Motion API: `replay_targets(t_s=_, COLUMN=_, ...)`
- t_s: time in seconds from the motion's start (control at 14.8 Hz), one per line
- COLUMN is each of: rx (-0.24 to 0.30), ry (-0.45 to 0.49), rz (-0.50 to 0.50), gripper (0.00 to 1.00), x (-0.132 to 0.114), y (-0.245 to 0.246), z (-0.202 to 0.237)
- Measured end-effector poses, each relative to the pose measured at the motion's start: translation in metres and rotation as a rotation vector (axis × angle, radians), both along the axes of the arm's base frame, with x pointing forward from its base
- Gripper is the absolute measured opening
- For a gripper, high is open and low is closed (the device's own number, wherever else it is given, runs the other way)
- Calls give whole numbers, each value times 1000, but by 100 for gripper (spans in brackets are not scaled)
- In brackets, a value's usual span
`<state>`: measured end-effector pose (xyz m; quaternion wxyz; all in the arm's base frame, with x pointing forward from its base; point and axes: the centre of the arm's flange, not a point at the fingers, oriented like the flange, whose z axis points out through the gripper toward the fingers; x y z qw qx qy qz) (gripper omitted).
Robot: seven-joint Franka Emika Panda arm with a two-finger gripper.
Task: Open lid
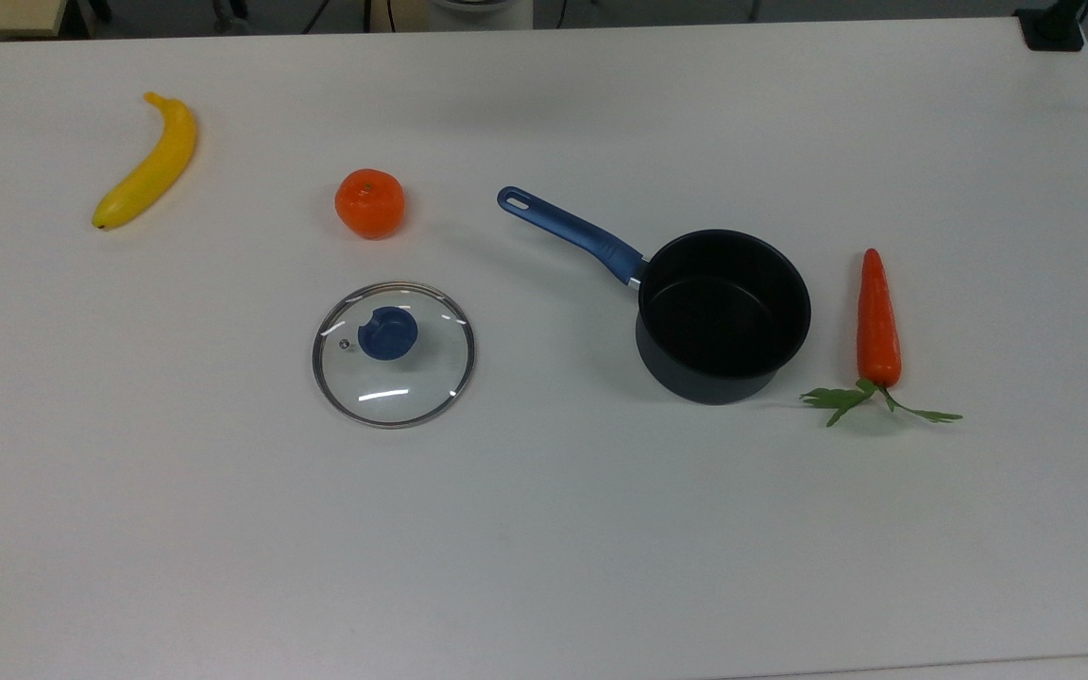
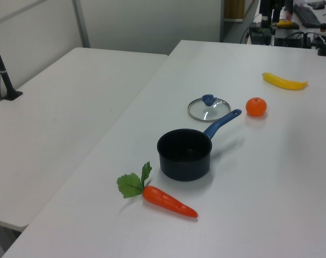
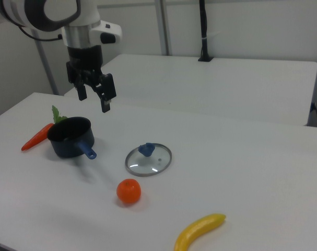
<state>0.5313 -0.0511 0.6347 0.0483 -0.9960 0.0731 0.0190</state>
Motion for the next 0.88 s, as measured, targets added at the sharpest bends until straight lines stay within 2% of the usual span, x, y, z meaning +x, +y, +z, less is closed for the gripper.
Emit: replay_targets(t_s=0.88, rx=0, ry=18, rz=10, gripper=100, x=8, y=0, z=-11)
